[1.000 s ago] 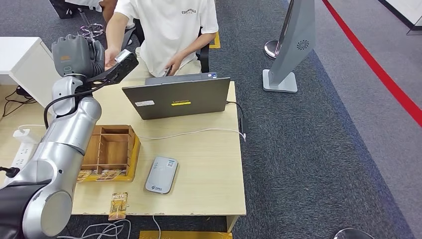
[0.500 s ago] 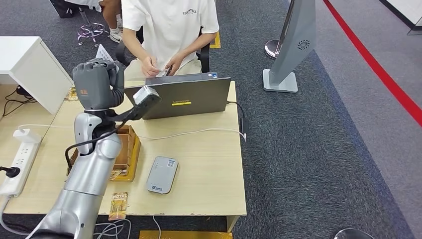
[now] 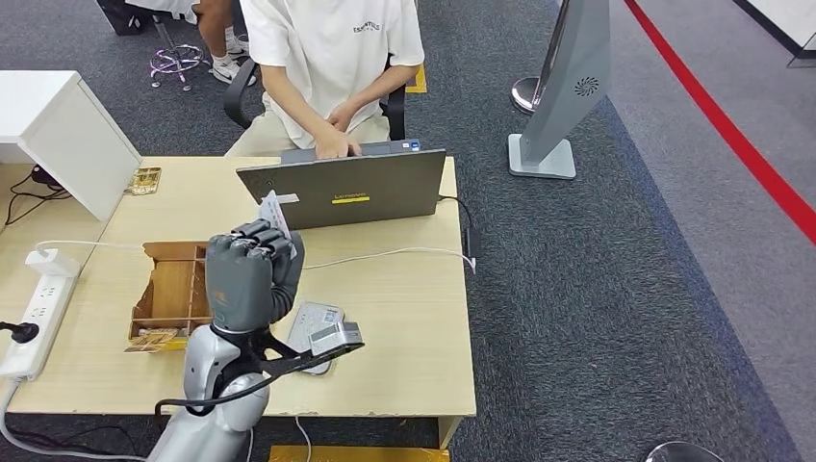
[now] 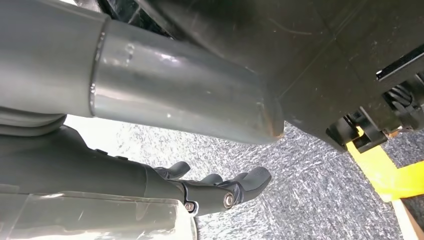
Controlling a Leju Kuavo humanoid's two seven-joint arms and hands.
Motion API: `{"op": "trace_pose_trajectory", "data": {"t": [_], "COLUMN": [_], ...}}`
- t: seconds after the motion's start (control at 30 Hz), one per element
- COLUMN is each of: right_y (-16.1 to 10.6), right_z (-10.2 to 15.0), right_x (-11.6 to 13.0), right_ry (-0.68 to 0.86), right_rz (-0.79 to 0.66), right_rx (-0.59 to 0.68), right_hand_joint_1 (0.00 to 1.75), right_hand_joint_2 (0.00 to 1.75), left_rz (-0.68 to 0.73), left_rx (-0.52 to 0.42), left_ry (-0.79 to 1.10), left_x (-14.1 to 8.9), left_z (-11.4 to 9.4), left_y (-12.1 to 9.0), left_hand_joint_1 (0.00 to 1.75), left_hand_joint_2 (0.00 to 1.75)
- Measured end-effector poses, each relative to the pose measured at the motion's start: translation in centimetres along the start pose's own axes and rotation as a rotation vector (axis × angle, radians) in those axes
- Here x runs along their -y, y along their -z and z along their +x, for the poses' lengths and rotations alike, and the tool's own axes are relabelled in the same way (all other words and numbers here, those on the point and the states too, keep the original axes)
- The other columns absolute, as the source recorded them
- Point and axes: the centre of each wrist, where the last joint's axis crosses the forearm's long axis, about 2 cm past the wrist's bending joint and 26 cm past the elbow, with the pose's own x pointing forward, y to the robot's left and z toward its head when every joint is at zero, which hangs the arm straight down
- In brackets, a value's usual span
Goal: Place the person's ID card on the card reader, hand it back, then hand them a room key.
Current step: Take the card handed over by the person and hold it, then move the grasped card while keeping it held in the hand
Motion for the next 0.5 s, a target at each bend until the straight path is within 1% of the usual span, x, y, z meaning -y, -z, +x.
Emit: {"op": "trace_pose_trajectory", "data": {"t": [0.17,0.33,0.4,0.5], "right_y": [0.0,0.0,0.0,0.0], "right_z": [0.0,0.0,0.0,0.0], "right_x": [-0.1,-0.1,-0.1,-0.1], "right_ry": [-0.012,-0.014,-0.015,-0.012], "right_rz": [0.006,0.009,0.011,0.010], "right_rx": [0.000,0.001,0.002,0.003], "right_hand_joint_1": [0.00,0.00,0.00,0.00], "right_hand_joint_2": [0.00,0.00,0.00,0.00], "left_rz": [-0.121,-0.202,-0.269,-0.411], "left_rx": [-0.063,-0.098,-0.127,-0.190], "left_ry": [-0.039,-0.045,-0.053,-0.066], "left_x": [2.2,3.4,4.0,5.3], "left_z": [-0.6,-1.0,-1.1,-1.2], "left_y": [-2.6,-3.9,-4.3,-5.1], "left_hand_joint_1": [1.75,1.75,1.75,1.75], "left_hand_joint_2": [1.75,1.75,1.75,1.75]}}
